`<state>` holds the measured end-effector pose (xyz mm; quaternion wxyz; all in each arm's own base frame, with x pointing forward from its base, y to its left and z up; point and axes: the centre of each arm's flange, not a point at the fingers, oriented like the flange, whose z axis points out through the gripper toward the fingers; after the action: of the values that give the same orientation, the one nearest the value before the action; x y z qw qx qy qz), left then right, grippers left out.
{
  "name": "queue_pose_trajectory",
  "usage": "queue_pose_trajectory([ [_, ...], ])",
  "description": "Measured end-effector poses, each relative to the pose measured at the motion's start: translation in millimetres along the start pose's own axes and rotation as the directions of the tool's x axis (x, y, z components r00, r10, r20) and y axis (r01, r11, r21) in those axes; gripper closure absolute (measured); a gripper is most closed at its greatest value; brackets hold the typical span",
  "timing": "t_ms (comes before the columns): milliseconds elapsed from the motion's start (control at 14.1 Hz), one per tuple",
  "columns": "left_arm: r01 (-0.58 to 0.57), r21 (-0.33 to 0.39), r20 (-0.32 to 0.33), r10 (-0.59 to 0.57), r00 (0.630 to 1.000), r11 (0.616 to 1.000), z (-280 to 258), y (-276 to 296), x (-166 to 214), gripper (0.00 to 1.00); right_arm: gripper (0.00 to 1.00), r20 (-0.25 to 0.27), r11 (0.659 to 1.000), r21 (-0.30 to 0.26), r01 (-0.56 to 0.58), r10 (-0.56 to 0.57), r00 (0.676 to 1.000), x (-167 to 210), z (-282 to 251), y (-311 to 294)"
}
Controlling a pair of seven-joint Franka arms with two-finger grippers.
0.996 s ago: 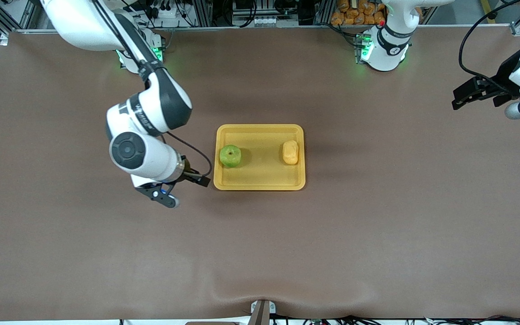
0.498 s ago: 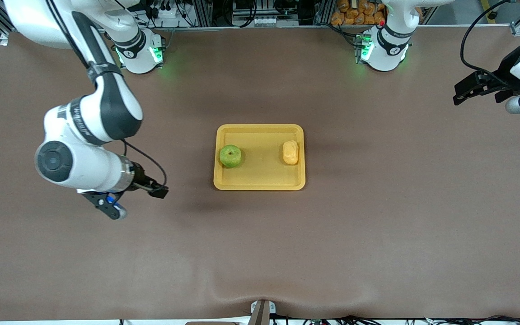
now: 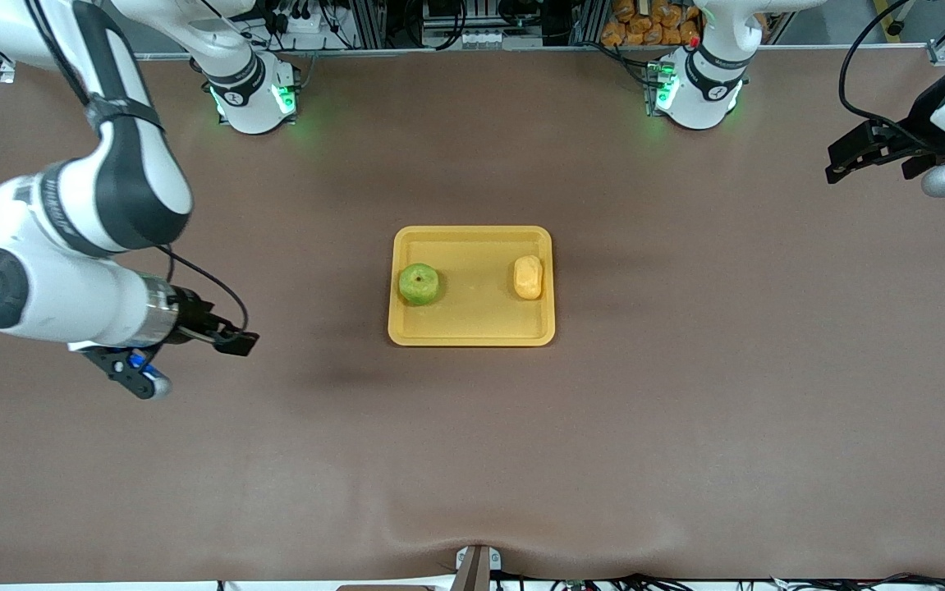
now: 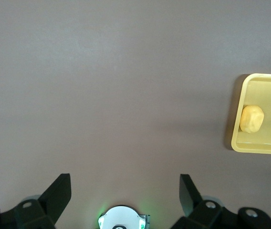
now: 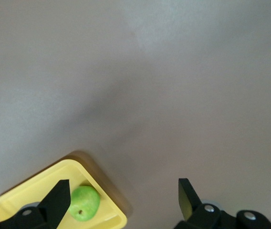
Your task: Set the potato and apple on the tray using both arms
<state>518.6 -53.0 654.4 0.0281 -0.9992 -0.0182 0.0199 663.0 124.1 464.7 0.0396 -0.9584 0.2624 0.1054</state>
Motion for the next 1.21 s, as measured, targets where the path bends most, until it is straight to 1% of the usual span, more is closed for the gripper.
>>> queue_pose_trajectory([
  [285, 0.000, 0.000, 0.001, 0.000, 1.000, 1.000, 0.6, 0.1, 0.0, 0.00, 0.00, -0.056, 0.999, -0.006, 0.054, -0.054, 0.997, 7.1, -34.7, 17.4],
  [356, 0.000, 0.000, 0.002, 0.000, 1.000, 1.000, 0.7, 0.1, 0.0, 0.00, 0.00, -0.073, 0.997, -0.004, 0.083, -0.083, 0.994, 7.0, -44.7, 21.8],
  [498, -0.001, 0.000, 0.002, 0.001, 1.000, 1.000, 0.8, 0.3, 0.0, 0.00, 0.00, -0.110, 0.983, -0.004, 0.183, -0.182, 0.977, 3.5, -71.4, 35.3],
  [711, -0.001, 0.000, 0.002, 0.001, 1.000, 1.000, 1.1, 0.4, 0.0, 0.00, 0.00, -0.100, 0.964, -0.032, 0.264, -0.266, 0.959, -7.6, -110.0, 74.1],
  [925, 0.000, 0.000, 0.003, 0.000, 1.000, 1.000, 1.4, -0.2, 0.0, 0.00, 0.00, -0.147, 0.950, -0.050, 0.309, -0.313, 0.938, -27.0, -152.1, 101.9],
  [1209, 0.002, 0.000, 0.000, -0.002, 1.000, 1.000, -0.2, -1.1, -1.1, 0.00, 0.00, -0.176, 0.940, -0.070, 0.334, -0.341, 0.923, -52.3, -180.1, 116.4],
])
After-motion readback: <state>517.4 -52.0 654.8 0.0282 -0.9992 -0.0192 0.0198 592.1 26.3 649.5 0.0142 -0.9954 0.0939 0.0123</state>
